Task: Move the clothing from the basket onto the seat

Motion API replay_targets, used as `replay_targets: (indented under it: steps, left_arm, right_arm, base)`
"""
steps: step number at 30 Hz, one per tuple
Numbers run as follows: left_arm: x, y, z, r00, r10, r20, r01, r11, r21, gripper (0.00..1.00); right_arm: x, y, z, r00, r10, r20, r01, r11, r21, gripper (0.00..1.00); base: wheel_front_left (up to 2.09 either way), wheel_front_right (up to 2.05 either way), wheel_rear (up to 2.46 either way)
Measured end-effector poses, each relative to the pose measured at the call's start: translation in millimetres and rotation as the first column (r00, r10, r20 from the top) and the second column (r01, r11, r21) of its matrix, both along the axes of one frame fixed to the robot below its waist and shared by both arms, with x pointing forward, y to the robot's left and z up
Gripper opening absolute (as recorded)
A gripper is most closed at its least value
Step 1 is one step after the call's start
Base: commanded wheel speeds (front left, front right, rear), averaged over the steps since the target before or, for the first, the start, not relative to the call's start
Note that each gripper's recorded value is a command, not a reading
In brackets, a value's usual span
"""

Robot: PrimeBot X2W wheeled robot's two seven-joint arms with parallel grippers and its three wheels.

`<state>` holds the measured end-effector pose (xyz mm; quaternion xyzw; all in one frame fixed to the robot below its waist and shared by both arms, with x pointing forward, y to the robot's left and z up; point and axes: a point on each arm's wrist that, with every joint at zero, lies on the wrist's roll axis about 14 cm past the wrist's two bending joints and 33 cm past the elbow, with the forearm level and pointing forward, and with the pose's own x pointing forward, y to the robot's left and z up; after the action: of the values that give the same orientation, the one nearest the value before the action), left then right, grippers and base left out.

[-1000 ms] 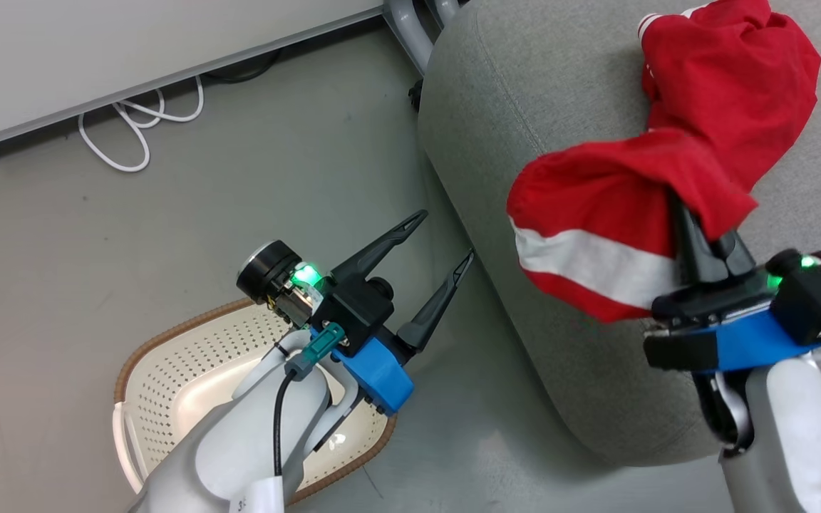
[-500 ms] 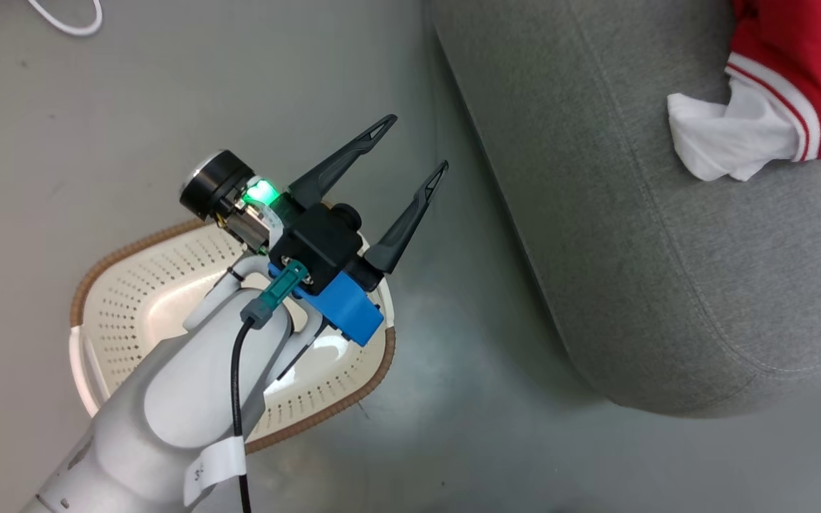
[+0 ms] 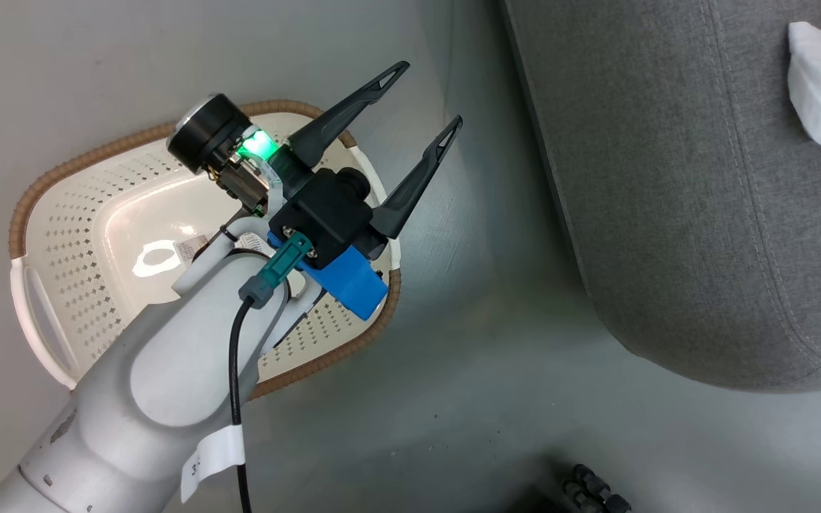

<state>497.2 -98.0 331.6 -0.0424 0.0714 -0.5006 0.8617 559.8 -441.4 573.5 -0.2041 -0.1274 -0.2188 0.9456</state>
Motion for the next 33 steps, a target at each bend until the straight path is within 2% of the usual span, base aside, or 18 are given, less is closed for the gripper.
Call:
replay_targets:
  steps: [6, 12, 13, 14, 18, 24, 26, 33]
  left_arm:
    - [-1.2, 1.4, -1.8, 1.0, 0.001, -0.005, -0.001, 1.0, 0.002, 1.0]
    - [1.2, 4.6, 3.8, 1.0, 0.009, 0.011, -0.01, 1.0, 0.008, 1.0]
    - [1.4, 4.4, 6.9, 1.0, 0.01, 0.016, -0.01, 1.0, 0.006, 1.0]
    - [2.0, 4.2, 10.2, 1.0, 0.014, 0.021, -0.014, 1.0, 0.003, 1.0]
    - [-0.6, 4.6, 24.9, 0.999, 0.028, 0.036, -0.028, 1.0, -0.007, 1.0]
    - [-12.0, 5.7, 53.0, 0.997, 0.053, 0.054, -0.052, 0.998, -0.02, 1.0]
    - [-14.4, 7.5, 64.8, 0.996, 0.073, 0.058, -0.072, 0.997, -0.029, 1.0]
    - [-15.5, 33.7, 116.5, 0.969, 0.221, 0.109, -0.214, 0.974, -0.074, 1.0]
  right_arm:
    - [-24.5, -15.7, -91.6, 0.976, -0.069, -0.206, 0.099, 0.986, 0.136, 0.0]
    - [-31.9, -5.0, -114.8, 0.968, -0.057, -0.246, 0.106, 0.975, 0.194, 0.0]
    - [-33.8, -4.1, -113.2, 0.97, -0.058, -0.238, 0.107, 0.974, 0.201, 0.47]
    - [-35.7, -3.2, -110.1, 0.972, -0.058, -0.227, 0.106, 0.973, 0.206, 1.0]
    - [-56.0, -0.8, -96.4, 0.979, -0.071, -0.191, 0.112, 0.971, 0.212, 1.0]
    - [-109.4, 10.0, -97.9, 0.97, -0.087, -0.227, 0.138, 0.966, 0.22, 1.0]
    - [-121.7, 19.9, -90.5, 0.969, -0.068, -0.236, 0.115, 0.975, 0.189, 1.0]
    - [-147.0, 59.5, -50.1, 0.989, 0.028, -0.143, -0.001, 0.982, 0.187, 1.0]
  base:
    - [0.0, 0.0, 0.0]
    - [0.0, 0.0, 0.0]
    - [0.0, 0.0, 0.0]
    - [0.0, 0.0, 0.0]
    - [0.0, 0.0, 0.0]
    - [0.0, 0.0, 0.0]
    - [0.0, 0.0, 0.0]
    - [0.0, 0.0, 0.0]
